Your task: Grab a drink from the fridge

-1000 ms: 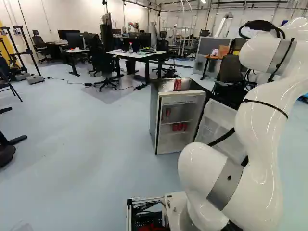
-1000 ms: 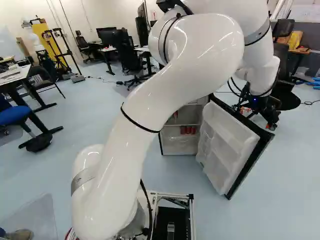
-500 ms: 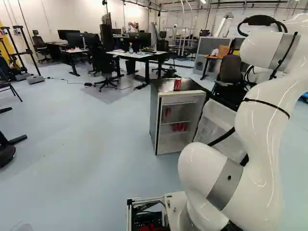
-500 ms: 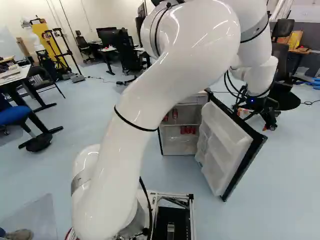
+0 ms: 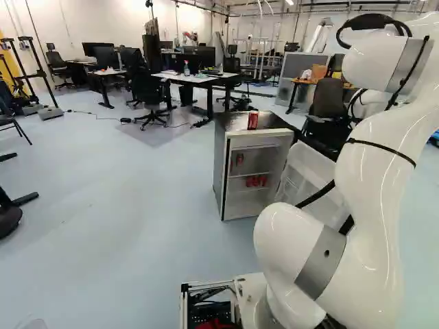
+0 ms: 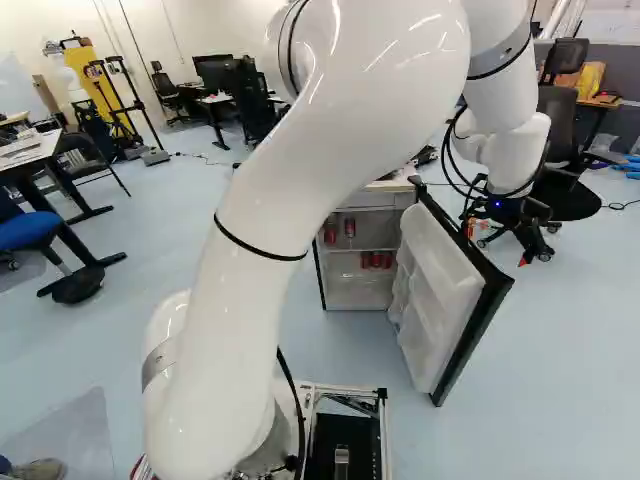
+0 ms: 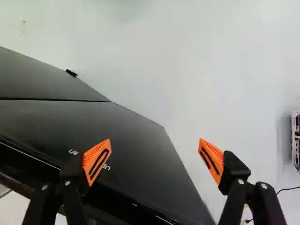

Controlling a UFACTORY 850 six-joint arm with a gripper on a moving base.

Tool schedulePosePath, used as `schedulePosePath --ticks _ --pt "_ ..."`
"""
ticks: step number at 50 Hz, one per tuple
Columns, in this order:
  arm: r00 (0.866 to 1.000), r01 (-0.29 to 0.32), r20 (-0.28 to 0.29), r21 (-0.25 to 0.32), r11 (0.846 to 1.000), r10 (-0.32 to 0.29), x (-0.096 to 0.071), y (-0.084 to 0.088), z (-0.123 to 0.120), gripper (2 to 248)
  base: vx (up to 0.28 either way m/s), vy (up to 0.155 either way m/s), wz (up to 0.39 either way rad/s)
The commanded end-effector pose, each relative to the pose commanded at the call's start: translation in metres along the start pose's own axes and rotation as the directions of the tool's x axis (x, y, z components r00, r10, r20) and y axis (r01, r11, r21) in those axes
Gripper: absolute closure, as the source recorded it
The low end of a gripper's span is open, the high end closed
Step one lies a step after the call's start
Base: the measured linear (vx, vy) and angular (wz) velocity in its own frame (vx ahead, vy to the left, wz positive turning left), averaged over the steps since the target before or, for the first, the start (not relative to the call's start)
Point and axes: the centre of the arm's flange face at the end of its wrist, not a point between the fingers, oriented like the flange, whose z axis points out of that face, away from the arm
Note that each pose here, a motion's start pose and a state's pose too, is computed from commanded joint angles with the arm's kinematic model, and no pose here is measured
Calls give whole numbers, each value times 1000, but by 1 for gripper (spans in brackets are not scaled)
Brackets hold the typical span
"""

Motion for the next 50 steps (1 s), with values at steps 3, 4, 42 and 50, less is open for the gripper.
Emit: schedulePosePath --ticks 3,4,42,50 --pt "1000 1 4 0 1000 -1 -3 0 -1 3 0 0 0" --pt "1000 1 5 0 1000 -1 -4 -1 -1 3 0 0 0" --pt "998 20 52 7 1000 -21 -49 -14 -15 3 0 0 0" --pt "998 29 61 8 1000 -29 -59 -18 -18 3 0 0 0"
